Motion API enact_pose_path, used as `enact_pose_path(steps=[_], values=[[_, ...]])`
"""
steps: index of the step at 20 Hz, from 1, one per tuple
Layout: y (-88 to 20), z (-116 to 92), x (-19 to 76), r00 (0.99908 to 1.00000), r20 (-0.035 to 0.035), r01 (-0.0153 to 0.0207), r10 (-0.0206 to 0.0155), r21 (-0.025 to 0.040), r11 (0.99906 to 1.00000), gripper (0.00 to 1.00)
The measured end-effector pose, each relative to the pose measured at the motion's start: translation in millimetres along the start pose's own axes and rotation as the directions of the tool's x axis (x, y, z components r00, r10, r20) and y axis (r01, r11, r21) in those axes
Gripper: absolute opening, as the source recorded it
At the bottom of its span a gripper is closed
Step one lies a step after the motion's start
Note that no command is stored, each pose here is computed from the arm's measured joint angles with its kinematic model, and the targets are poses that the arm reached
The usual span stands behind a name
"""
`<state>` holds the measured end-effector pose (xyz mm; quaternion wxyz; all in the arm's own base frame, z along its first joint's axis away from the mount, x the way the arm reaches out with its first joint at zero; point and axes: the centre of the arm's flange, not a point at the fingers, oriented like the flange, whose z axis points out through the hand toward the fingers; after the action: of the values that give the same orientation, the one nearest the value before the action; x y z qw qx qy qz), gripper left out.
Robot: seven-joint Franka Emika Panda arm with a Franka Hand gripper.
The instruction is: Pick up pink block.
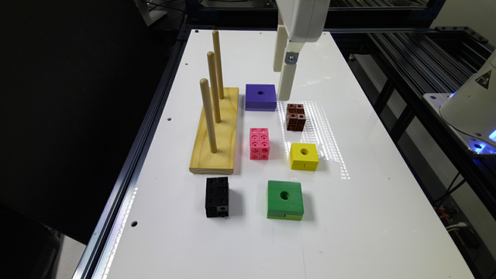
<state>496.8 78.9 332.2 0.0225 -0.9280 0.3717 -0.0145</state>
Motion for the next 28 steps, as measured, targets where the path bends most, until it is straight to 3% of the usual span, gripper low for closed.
enact_pose_path(steps=[6, 8, 11, 16, 20, 22, 28], values=[[-0.2, 0, -0.1, 1.0, 0.0001, 0.0, 0.0, 0.0, 1.0, 1.0], [0.0, 2, -0.2, 0.999994, 0.0035, -0.0001, 0.0001, -0.0035, 0.999994, 1.0], [-0.3, 13, 0.2, 0.999913, 0.0132, -0.0006, 0.0008, -0.0113, 0.999936, 1.0], [-1.8, 28, 2.0, 0.999847, 0.0174, -0.0019, 0.0021, -0.0103, 0.999946, 1.0], [-6.8, 24, 5.4, 0.999959, 0.0089, -0.0014, 0.0014, 0.0019, 0.999997, 1.0], [-9.8, 24, 7.5, 0.999968, 0.0079, -0.0012, 0.0012, 0.0052, 0.999986, 1.0], [-14.6, 41, 11.6, 0.999776, 0.021, -0.0025, 0.0025, -0.0015, 0.999996, 1.0]])
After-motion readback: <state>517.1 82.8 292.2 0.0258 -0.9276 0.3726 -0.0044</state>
